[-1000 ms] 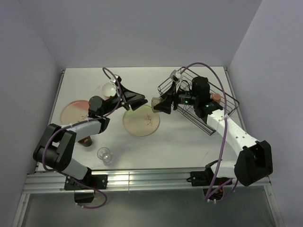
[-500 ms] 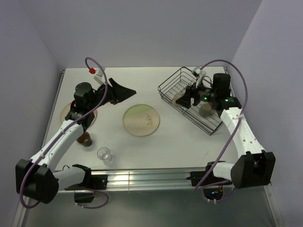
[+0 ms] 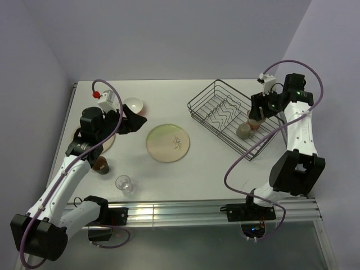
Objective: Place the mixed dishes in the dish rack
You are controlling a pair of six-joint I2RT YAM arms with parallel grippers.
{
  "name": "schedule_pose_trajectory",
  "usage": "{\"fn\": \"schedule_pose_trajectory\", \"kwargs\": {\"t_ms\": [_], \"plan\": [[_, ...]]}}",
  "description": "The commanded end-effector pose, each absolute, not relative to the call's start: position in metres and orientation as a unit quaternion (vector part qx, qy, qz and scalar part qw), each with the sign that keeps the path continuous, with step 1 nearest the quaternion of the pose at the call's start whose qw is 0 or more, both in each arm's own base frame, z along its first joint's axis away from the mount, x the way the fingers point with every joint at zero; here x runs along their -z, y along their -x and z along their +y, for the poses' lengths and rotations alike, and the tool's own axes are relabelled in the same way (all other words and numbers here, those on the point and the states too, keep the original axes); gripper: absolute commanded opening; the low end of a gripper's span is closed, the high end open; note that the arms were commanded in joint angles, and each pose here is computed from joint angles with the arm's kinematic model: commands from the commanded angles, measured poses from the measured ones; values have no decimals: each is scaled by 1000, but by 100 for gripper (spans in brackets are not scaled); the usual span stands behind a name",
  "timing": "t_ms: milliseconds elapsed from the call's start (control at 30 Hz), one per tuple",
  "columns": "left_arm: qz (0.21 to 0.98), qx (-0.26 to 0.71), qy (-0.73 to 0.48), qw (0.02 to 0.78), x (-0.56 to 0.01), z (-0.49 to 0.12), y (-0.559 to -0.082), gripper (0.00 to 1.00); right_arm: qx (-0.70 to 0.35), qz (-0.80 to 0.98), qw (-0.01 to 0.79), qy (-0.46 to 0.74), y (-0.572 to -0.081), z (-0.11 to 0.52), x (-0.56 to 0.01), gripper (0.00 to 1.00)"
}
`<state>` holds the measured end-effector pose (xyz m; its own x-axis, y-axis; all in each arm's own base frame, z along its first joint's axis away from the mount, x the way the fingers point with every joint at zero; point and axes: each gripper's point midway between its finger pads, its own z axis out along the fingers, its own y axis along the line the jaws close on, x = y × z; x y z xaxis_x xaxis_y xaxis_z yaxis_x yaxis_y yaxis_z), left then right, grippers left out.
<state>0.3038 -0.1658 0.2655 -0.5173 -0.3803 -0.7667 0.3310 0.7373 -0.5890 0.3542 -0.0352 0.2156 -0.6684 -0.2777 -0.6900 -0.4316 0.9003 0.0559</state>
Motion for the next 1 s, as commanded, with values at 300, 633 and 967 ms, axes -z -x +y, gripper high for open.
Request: {"fn": "schedule_pose_trajectory", "kwargs": {"t_ms": [300,633,967], "plan": [[802,311,5,509,-256,-134,-300,80,-20,947,202,248,-358,-92,-170,17],[804,298,22,514,-250,-122,-292,80,8,949,153,276,-350,-104,-138,20],[808,296,18,510,-249,-120,-291,80,-4,955,147,256,-355,-101,-111,21]]}}
